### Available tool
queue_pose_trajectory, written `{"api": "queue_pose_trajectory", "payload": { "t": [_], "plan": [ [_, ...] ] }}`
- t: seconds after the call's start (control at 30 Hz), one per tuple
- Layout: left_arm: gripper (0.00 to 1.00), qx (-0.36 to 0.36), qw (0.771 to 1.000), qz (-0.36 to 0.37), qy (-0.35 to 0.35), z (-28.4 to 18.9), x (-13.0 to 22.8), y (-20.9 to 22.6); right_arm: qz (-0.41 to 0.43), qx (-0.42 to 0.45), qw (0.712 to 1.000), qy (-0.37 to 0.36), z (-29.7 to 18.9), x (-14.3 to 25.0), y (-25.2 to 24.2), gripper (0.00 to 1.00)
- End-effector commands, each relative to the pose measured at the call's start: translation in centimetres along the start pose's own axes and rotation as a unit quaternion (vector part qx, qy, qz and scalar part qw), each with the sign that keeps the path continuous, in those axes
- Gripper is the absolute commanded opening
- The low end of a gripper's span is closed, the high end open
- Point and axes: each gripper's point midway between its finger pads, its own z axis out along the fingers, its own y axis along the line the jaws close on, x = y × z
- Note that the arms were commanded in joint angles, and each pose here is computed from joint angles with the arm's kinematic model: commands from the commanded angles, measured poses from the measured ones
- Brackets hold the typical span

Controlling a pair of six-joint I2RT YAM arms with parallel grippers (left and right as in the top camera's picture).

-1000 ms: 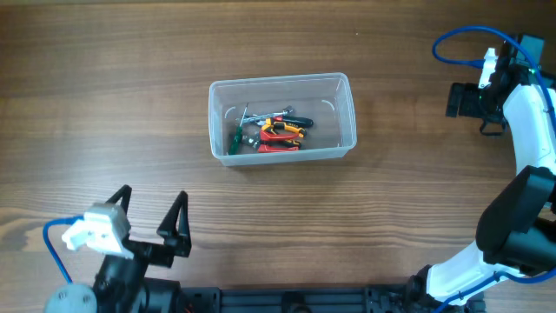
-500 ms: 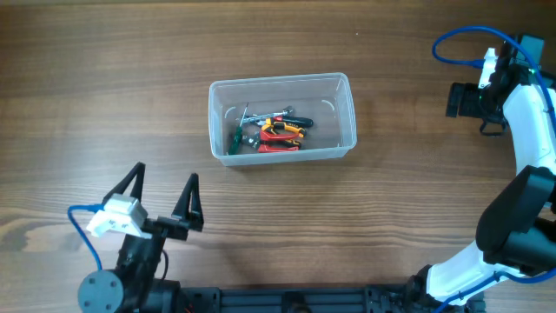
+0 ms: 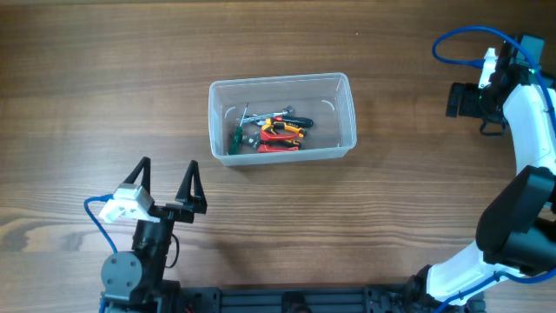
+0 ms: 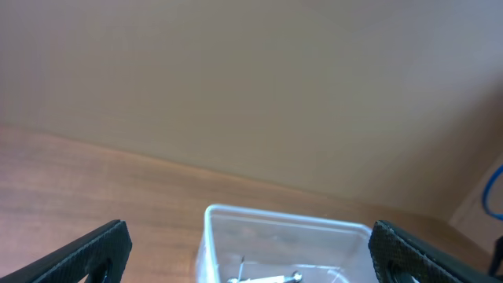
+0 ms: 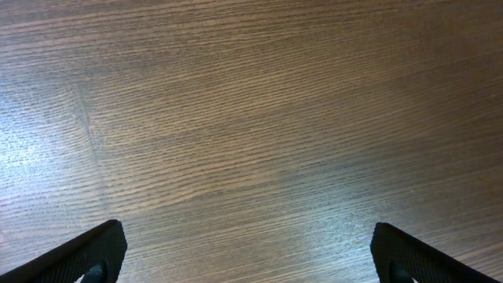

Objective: Pack container

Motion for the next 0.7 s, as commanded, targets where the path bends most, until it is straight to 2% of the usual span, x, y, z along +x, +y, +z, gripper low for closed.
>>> {"api": "queue_pose_trajectory", "payload": {
  "t": [0.0, 0.3, 0.67],
  "plan": [
    [1.00, -0.021, 1.000, 0.011, 0.005, 0.1, 1.3, 1.2, 0.002, 0.009, 1.000, 0.001, 0.1, 0.0, -0.3, 1.00],
    [1.00, -0.031, 0.999, 0.034, 0.024, 0.3, 3.2, 2.1, 0.002, 0.009, 1.000, 0.001, 0.1, 0.0, -0.3, 1.00],
    [1.00, -0.035, 0.999, 0.038, 0.010, 0.6, 3.8, 2.6, 0.002, 0.009, 1.000, 0.001, 0.1, 0.0, -0.3, 1.00]
  ]
}}
